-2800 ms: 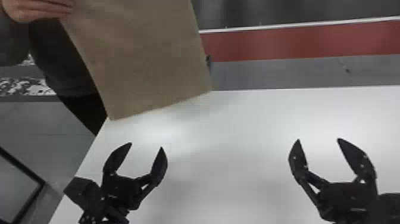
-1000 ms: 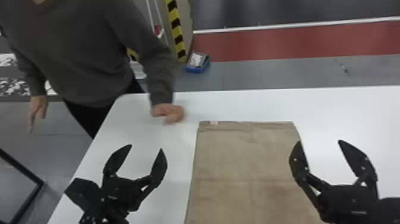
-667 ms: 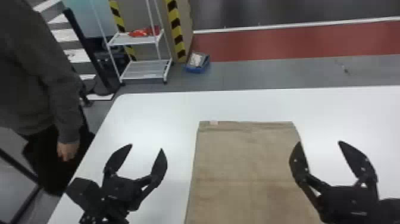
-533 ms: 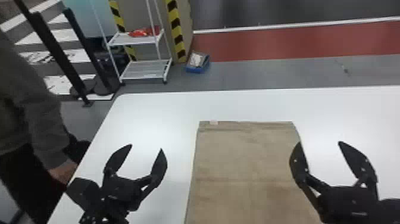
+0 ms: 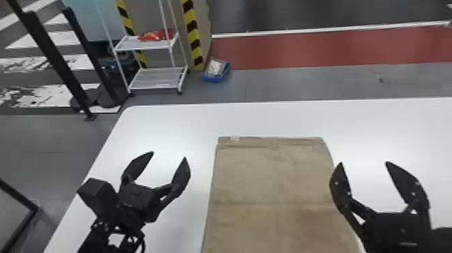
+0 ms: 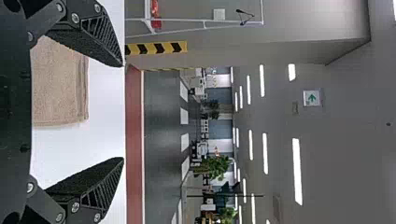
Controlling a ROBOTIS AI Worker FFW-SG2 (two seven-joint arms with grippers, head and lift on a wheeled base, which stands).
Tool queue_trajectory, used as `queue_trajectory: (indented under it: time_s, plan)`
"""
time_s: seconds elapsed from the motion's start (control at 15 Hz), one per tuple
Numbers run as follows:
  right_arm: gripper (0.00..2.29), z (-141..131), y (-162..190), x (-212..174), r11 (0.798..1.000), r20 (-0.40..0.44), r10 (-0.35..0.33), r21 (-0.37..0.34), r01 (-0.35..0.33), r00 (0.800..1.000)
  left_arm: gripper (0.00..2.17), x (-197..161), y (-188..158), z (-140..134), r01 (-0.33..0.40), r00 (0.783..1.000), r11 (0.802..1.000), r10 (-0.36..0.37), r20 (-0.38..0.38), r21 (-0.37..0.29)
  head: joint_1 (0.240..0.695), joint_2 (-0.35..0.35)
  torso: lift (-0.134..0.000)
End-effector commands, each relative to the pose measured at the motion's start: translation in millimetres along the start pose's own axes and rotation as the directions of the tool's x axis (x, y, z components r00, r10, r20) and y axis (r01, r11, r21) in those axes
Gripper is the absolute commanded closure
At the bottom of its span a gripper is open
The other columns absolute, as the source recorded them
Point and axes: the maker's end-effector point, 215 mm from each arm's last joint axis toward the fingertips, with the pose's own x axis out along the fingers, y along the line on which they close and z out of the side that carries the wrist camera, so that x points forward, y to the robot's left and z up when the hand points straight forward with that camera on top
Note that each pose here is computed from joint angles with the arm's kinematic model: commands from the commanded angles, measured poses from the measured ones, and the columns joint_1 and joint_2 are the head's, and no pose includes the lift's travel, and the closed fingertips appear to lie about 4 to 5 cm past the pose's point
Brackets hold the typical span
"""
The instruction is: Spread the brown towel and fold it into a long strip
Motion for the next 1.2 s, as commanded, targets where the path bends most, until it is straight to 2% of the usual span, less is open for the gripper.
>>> queue_trajectory:
  time_s: [0.0, 0.13, 0.2, 0.27, 0.47, 0.67, 1.13]
  plan:
    - [0.19, 0, -13, -5, 1.000, -0.004, -0.020, -0.013, 0.020, 1.000, 0.14, 24, -6, 4, 0.037, 0.999, 0.999, -0.038, -0.021, -0.006, 0.695, 0.140, -0.125]
    - [0.19, -1, -20, -8, 0.999, -0.010, -0.030, -0.022, 0.030, 0.999, 0.15, 49, -13, -9, 0.093, 0.990, 0.995, -0.096, -0.108, -0.032, 0.695, 0.112, -0.125]
    - [0.19, -3, -23, -10, 0.999, -0.014, -0.034, -0.027, 0.034, 0.999, 0.18, 59, -18, -23, 0.122, 0.977, 0.991, -0.130, -0.166, -0.056, 0.695, 0.100, -0.125]
    - [0.19, -6, -27, -10, 0.999, -0.019, -0.038, -0.030, 0.038, 0.999, 0.20, 71, -25, -25, 0.147, 0.972, 0.987, -0.157, -0.175, -0.066, 0.695, 0.086, -0.125]
    - [0.19, -10, -32, -11, 0.999, -0.027, -0.044, -0.033, 0.043, 0.999, 0.20, 102, -42, -27, 0.188, 0.962, 0.982, -0.191, -0.198, -0.034, 0.695, 0.044, -0.125]
    - [0.19, -13, -36, -12, 0.998, -0.033, -0.050, -0.035, 0.048, 0.998, 0.20, 130, -57, -39, 0.229, 0.942, 0.972, -0.233, -0.240, -0.045, 0.695, 0.004, -0.125]
    - [0.19, -21, -43, -11, 0.998, -0.043, -0.062, -0.034, 0.060, 0.997, 0.21, 150, -55, -90, 0.228, 0.910, 0.970, -0.242, -0.336, -0.080, 0.695, -0.030, -0.125]
